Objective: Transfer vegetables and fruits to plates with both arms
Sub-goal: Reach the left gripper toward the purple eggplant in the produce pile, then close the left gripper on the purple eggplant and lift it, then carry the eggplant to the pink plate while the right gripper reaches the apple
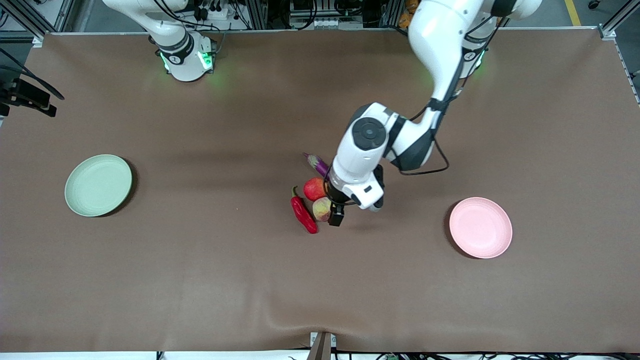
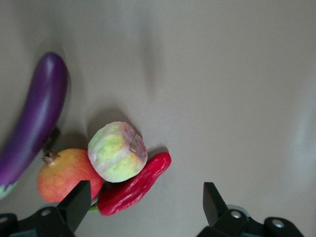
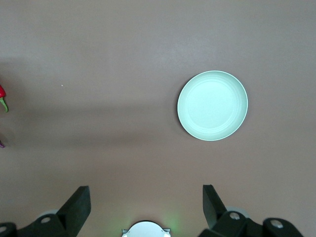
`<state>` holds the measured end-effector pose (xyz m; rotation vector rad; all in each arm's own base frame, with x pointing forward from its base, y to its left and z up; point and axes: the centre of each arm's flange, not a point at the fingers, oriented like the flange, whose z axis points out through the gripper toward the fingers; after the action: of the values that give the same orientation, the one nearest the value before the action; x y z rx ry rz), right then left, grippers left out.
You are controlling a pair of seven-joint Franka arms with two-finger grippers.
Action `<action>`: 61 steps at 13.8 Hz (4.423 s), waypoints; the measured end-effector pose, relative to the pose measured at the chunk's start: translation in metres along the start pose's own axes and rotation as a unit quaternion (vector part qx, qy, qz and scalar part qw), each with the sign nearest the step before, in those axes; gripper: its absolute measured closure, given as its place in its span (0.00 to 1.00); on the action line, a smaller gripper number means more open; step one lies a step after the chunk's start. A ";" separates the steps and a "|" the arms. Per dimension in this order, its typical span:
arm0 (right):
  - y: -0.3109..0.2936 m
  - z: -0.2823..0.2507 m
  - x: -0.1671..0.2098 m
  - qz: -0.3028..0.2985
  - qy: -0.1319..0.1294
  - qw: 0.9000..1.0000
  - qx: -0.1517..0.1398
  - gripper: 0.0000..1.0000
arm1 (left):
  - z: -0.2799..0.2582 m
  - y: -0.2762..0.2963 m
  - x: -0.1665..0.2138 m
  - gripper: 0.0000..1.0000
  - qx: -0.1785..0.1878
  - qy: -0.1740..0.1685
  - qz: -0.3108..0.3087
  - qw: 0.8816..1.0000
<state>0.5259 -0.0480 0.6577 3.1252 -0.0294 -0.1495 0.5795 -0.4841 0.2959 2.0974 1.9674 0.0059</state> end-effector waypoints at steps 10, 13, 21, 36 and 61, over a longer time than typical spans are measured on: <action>0.000 0.000 0.000 0.000 0.000 1.000 0.000 0.00 | 0.051 -0.022 0.015 0.00 0.062 0.068 0.161 0.983; 0.000 0.000 0.000 0.000 0.000 1.000 0.000 0.00 | 0.055 -0.033 0.029 0.00 0.141 0.068 0.217 0.963; 0.001 0.000 0.000 0.001 -0.001 1.000 0.000 0.00 | 0.069 -0.051 0.048 0.00 0.181 0.066 0.206 0.959; 0.000 0.046 0.029 0.000 -0.052 0.999 0.000 0.00 | 0.089 -0.065 0.058 0.62 0.178 0.062 0.237 0.953; -0.347 0.256 0.070 0.176 -0.142 0.969 0.100 0.00 | -0.042 0.094 0.529 0.65 0.203 0.097 0.399 0.889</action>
<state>0.5771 0.2946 0.3913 3.1941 -0.6337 -0.6192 0.7063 0.0386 0.2611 3.1473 1.0950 -0.0443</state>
